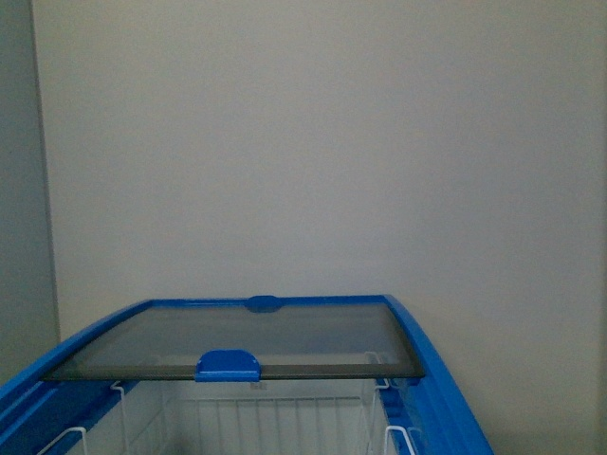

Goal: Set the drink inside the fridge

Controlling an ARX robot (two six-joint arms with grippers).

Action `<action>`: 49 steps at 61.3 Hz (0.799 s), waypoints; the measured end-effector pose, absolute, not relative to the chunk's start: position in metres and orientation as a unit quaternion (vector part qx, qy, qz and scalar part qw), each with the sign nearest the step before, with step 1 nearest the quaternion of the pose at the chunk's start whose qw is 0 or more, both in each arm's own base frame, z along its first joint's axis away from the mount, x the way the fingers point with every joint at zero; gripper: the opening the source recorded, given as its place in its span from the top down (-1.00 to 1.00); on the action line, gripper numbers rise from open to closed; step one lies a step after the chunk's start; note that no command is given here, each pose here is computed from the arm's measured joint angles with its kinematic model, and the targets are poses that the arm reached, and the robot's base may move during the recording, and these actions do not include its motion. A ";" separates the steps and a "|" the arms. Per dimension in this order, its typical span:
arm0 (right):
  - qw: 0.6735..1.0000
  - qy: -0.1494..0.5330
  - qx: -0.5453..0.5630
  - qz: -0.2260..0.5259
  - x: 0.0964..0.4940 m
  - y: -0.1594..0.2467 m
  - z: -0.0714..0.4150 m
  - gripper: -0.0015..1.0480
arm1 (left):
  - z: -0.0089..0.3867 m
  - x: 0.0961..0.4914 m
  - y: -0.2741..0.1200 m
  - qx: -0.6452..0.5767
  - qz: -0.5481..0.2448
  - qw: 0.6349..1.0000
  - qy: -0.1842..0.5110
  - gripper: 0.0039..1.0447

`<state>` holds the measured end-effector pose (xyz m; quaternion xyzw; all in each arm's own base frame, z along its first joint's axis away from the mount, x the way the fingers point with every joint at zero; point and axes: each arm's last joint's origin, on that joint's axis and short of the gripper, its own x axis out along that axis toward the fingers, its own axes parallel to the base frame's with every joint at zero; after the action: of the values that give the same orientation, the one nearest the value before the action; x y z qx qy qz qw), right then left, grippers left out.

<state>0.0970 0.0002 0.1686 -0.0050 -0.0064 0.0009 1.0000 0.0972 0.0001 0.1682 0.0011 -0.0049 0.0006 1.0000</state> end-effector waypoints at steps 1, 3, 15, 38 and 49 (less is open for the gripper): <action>1.000 -0.006 -0.005 0.001 0.097 0.000 0.169 -0.86 | 0.168 0.097 0.000 0.001 0.001 1.000 -0.005 -0.85; 1.000 -0.006 -0.005 0.001 0.097 0.000 0.169 -0.86 | 0.168 0.097 0.000 0.001 0.001 1.000 -0.005 -0.85; 1.000 -0.006 -0.005 0.001 0.097 0.000 0.169 -0.86 | 0.168 0.097 0.000 0.001 0.001 1.000 -0.005 -0.85; 1.000 -0.006 -0.005 0.001 0.097 0.000 0.169 -0.86 | 0.168 0.097 0.000 0.001 0.001 1.000 -0.005 -0.85; 1.000 -0.006 -0.005 0.001 0.097 0.000 0.169 -0.86 | 0.168 0.097 0.000 0.001 0.001 1.000 -0.005 -0.85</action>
<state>0.0970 0.0002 0.1686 -0.0050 -0.0064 0.0011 1.0000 0.0972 0.0001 0.1682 0.0011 -0.0049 0.0006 1.0000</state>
